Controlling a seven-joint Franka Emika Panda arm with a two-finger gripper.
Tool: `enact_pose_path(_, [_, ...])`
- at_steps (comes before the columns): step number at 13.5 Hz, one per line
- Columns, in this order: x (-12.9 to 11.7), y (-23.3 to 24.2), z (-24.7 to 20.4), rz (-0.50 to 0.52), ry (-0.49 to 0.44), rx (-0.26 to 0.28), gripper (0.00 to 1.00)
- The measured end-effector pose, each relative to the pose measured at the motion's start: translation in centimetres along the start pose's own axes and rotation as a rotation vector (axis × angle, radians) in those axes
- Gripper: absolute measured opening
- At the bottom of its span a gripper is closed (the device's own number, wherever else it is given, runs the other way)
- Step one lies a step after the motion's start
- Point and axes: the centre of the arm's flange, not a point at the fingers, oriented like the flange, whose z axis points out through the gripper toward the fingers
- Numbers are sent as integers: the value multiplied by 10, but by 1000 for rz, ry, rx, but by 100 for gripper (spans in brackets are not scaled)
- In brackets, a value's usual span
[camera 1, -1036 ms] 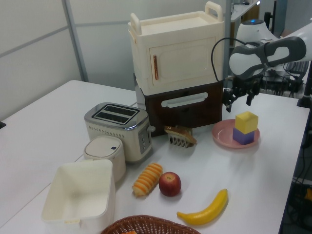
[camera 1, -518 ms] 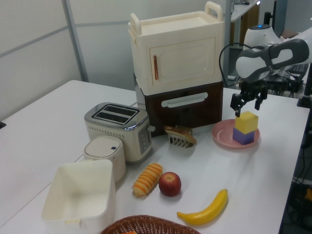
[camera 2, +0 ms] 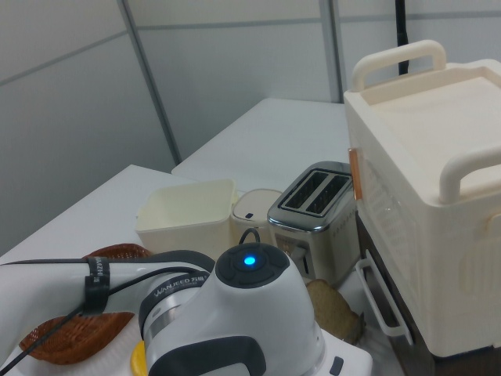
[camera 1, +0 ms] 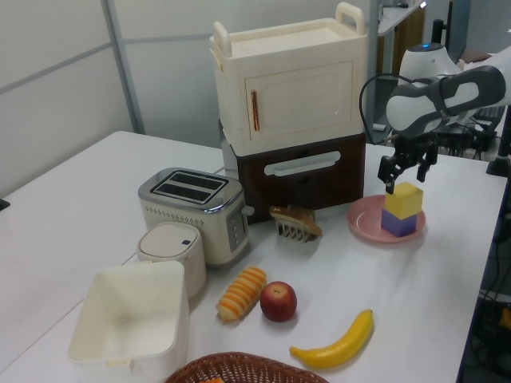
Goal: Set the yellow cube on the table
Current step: 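Lower the gripper and close it on the yellow cube, then lift the yellow cube off the purple cube and carry it beside the plate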
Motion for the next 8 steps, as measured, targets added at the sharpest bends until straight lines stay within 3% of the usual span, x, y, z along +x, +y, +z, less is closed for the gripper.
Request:
enact_pose_path(7, [2, -5, 23, -32, -36, -4, 100])
enact_pose_path(8, [2, -5, 24, -45, -37, -4, 94])
